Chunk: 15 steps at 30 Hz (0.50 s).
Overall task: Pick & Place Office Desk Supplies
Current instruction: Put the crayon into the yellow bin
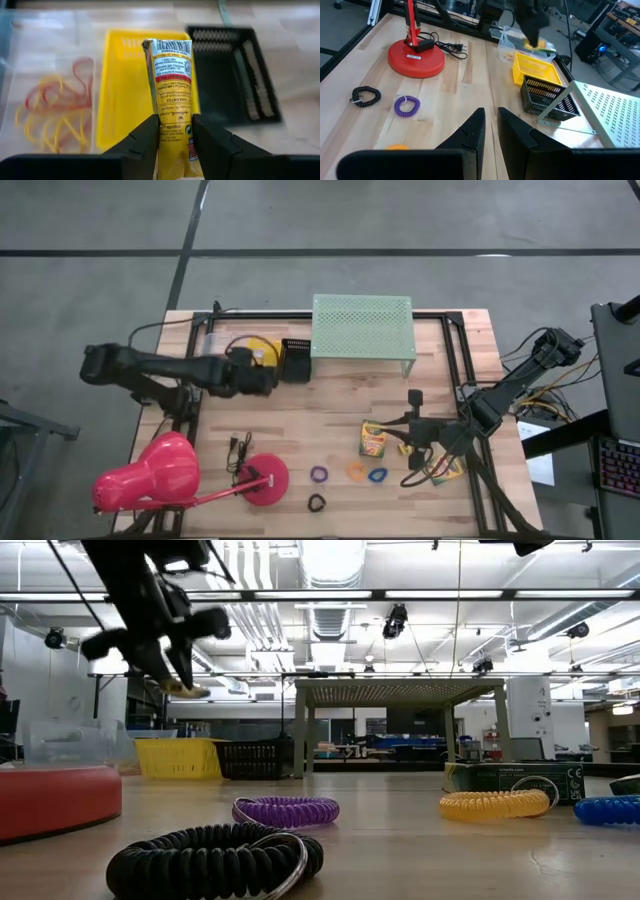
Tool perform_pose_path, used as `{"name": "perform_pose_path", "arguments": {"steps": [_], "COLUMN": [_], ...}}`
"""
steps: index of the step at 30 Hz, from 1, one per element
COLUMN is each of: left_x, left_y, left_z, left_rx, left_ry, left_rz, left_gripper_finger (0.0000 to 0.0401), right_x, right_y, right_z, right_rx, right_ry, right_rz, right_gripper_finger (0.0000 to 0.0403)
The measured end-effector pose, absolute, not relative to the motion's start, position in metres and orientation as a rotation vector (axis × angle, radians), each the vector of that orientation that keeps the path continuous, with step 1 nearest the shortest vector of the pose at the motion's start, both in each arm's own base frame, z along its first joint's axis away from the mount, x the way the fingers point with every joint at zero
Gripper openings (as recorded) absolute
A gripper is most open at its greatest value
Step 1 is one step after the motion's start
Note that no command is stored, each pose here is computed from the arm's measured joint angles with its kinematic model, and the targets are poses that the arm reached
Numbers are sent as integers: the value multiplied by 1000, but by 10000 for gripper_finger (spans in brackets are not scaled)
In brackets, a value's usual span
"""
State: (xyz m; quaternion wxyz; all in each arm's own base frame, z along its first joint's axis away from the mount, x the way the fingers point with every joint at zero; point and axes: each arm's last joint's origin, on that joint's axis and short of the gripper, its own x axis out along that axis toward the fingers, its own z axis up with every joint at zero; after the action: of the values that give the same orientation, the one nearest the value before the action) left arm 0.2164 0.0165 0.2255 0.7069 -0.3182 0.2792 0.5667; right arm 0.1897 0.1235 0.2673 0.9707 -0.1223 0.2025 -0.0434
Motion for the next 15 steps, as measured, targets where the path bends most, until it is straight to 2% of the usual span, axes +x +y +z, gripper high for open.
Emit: {"name": "perform_pose_path", "arguments": {"steps": [8, 15], "left_x": [214, 211], "left_y": [60, 67], "left_z": [206, 194], "left_rx": [-669, -665], "left_ry": [604, 685], "left_rz": [1295, 1223], "left_gripper_finger": [120, 120], "right_x": [190, 190], "right_y": [123, 123], "right_z": [267, 267], "right_rx": [-247, -247], "right_ry": [409, 409], "right_rz": [-88, -88], "right_gripper_finger": [47, 47]}}
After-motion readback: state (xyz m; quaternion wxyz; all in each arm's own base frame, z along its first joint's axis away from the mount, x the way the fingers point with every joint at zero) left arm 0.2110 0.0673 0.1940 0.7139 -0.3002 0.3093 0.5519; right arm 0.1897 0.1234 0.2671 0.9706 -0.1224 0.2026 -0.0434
